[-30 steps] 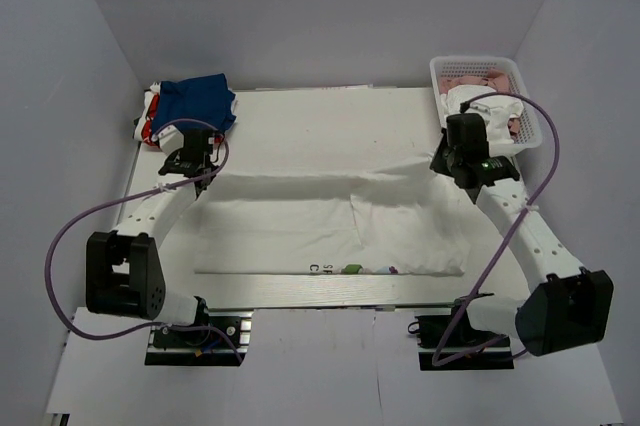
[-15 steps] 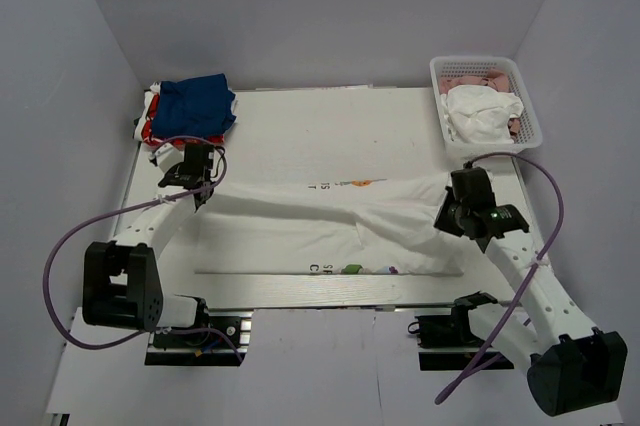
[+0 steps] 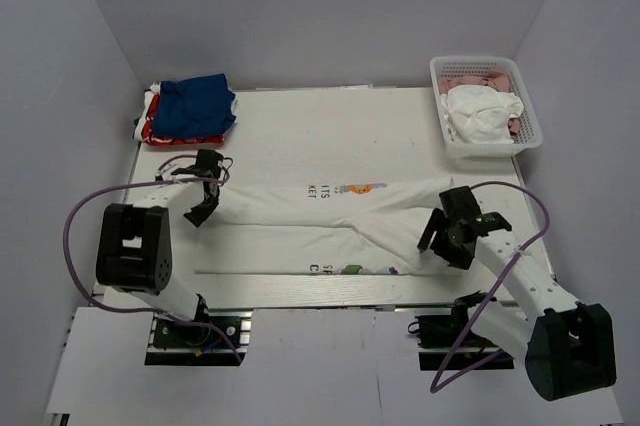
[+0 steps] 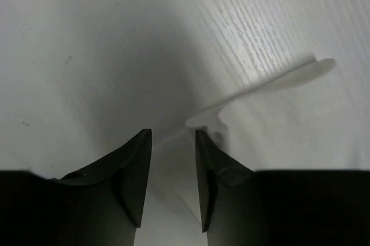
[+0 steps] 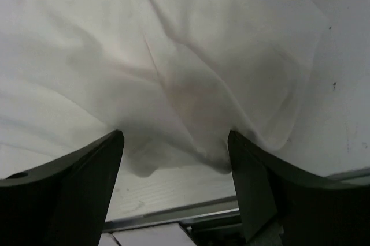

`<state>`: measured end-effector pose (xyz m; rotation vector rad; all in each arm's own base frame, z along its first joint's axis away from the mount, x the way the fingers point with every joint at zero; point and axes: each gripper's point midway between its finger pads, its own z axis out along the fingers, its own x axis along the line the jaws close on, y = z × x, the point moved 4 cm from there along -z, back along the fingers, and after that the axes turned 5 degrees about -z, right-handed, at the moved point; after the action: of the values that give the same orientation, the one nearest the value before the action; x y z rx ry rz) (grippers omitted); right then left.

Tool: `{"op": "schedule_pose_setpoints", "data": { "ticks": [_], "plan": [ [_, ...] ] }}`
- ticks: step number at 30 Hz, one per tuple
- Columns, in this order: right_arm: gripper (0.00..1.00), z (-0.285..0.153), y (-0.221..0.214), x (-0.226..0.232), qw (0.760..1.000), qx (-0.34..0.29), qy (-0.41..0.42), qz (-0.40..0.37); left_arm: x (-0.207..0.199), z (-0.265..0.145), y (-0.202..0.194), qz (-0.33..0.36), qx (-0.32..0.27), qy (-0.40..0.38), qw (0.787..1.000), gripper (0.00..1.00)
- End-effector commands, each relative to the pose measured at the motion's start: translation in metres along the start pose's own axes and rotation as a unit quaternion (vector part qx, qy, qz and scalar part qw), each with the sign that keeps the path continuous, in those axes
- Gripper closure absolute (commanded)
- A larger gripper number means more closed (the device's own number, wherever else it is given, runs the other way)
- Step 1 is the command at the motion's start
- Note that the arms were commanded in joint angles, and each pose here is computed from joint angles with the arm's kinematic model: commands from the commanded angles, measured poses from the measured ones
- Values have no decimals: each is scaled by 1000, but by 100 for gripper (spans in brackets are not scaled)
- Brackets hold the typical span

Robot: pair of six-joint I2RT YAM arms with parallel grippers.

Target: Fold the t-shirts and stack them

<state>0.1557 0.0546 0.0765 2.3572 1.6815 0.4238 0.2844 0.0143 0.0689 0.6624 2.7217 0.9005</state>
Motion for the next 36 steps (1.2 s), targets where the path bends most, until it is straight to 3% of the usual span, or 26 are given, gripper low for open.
{"op": "schedule_pose_setpoints", "data": {
  "ticks": [1, 2, 5, 11, 16, 19, 22, 27, 33, 36],
  "plan": [
    [19, -8, 18, 5, 999, -26, 2, -20, 3, -1, 7, -12, -2, 42, 999, 51],
    [11, -17, 32, 12, 998, -59, 18, -29, 3, 1, 7, -3, 1, 62, 998, 37],
    [11, -32, 48, 16, 994, -98, 31, -42, 0, 0, 9, -5, 3, 67, 998, 30],
    [9, -69, 86, 34, 977, -188, 78, -61, -11, -34, 31, -35, 13, 31, 999, 5],
    [9, -76, 109, 66, 958, -228, 157, -70, -33, -72, 44, -30, 20, -89, 995, 2],
    [9, -66, 121, 89, 943, -246, 212, -75, -59, -86, 31, -9, 58, -219, 974, 0],
    [9, -52, 130, 110, 939, -226, 245, -86, -77, -85, 18, 0, 82, -281, 956, 0],
    [9, -14, 140, 123, 945, -201, 244, -83, -74, -37, -19, 46, 132, -212, 967, 0],
    [9, 54, 134, 104, 972, -166, 157, -56, -64, -2, -31, 55, 128, -143, 980, 0],
    [9, 84, 118, 94, 988, -99, 112, -43, -47, 10, -30, 63, 106, -83, 989, 0]
  ]
}}
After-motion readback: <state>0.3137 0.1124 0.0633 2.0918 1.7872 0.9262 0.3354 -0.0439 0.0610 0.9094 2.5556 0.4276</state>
